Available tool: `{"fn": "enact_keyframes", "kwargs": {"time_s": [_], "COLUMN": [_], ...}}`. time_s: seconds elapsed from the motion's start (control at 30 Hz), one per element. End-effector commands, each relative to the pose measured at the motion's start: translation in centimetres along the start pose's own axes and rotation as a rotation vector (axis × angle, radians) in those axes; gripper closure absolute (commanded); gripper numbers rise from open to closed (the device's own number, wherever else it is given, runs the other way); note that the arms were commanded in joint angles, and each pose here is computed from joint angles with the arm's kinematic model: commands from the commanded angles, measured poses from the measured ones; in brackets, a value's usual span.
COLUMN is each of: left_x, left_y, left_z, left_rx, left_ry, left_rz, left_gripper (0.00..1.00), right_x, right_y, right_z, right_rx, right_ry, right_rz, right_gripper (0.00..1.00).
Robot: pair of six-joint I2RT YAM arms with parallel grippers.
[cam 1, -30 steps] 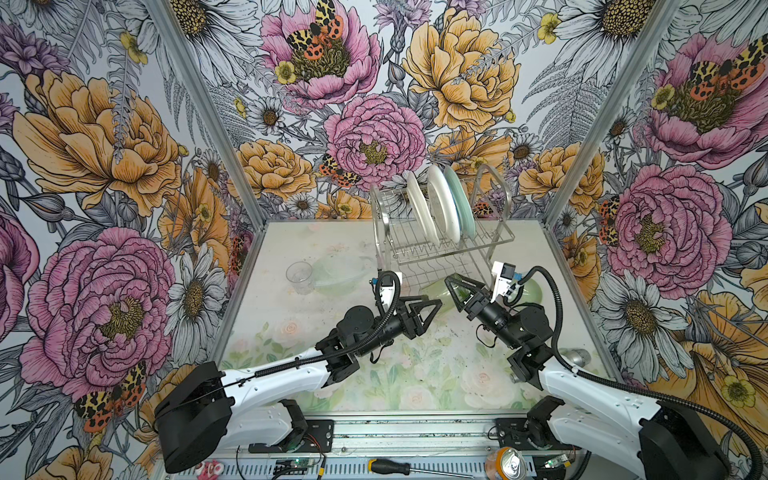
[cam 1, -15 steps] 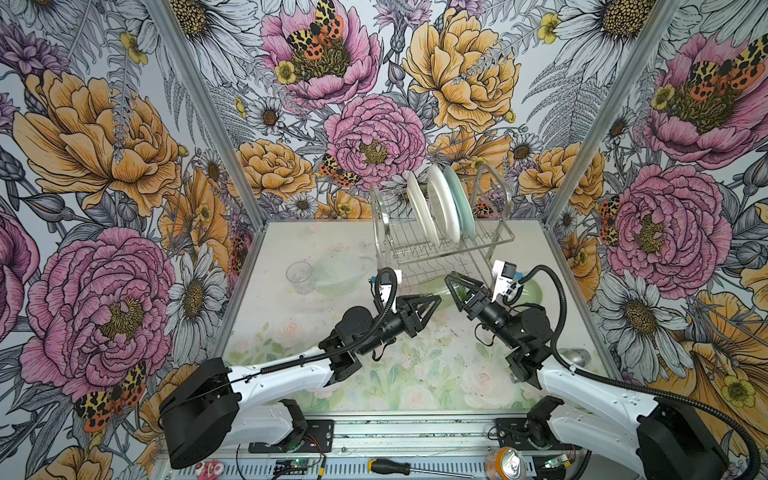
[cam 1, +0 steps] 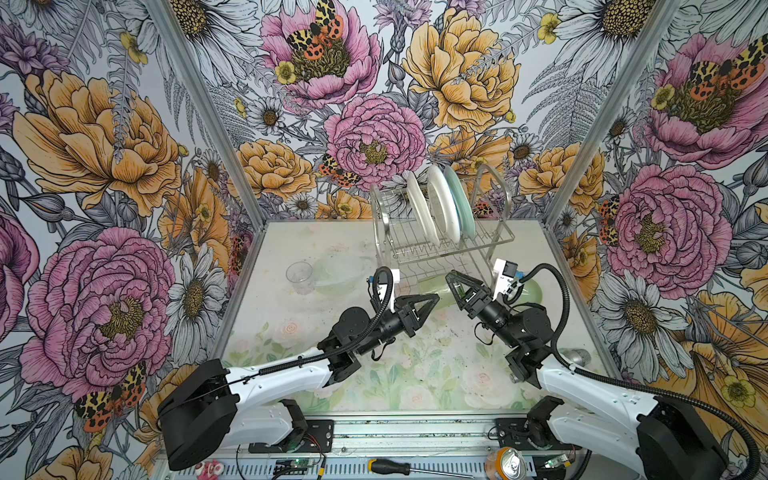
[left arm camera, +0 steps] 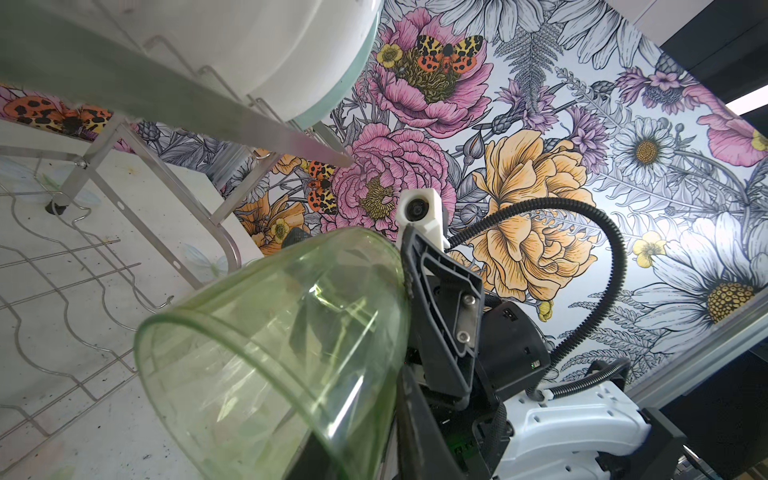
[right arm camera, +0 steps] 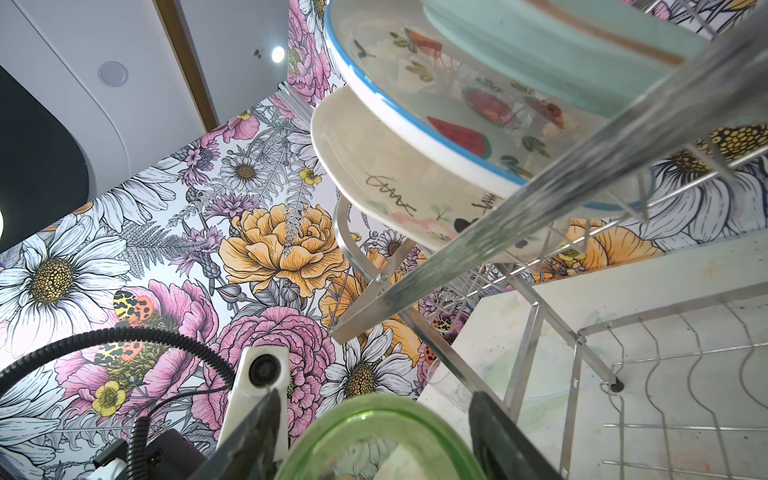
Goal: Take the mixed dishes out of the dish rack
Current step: 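Open the right gripper and pull it back while the left gripper takes the cup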
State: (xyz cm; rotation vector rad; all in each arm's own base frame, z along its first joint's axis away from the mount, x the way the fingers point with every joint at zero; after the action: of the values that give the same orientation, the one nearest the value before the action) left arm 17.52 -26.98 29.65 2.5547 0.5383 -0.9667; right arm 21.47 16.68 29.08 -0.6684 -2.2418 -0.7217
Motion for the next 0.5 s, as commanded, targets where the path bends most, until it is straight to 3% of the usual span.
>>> {"fn": "enact_keyframes", "kwargs": {"time_s": [0.0, 0.47], "left_x": [0.0, -0.2], "left_y": [-0.3, -1.5], "left_z": [-0.2, -0.6], "left_rx": [0.005, 0.016], "left_ry": [0.028, 0.077], "left_rz": [-0.016, -0.083], "left_gripper": [1.0, 1.0], "right_x": [1.0, 0.8], "right_y": [0.6, -0.3], "right_z": [0.7, 0.7], "right_rx": [0.082, 0.06], "right_ry": [-0.062, -0.094], "right_rz": [-0.058, -0.028], "right_gripper": [0.36, 0.14]}}
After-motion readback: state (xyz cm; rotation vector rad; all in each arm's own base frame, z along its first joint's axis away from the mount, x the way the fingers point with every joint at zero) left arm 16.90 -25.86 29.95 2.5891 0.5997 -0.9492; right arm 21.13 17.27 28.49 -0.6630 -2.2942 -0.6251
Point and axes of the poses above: each gripper's point midway between its finger pads, its own y axis out along the fingers, its own x axis along the line the jaws close on, z = x × y, the point moved 8 cm from there along -y, back along the fingers, and after that the axes turned 3 degrees about y, right-handed, at the moved point
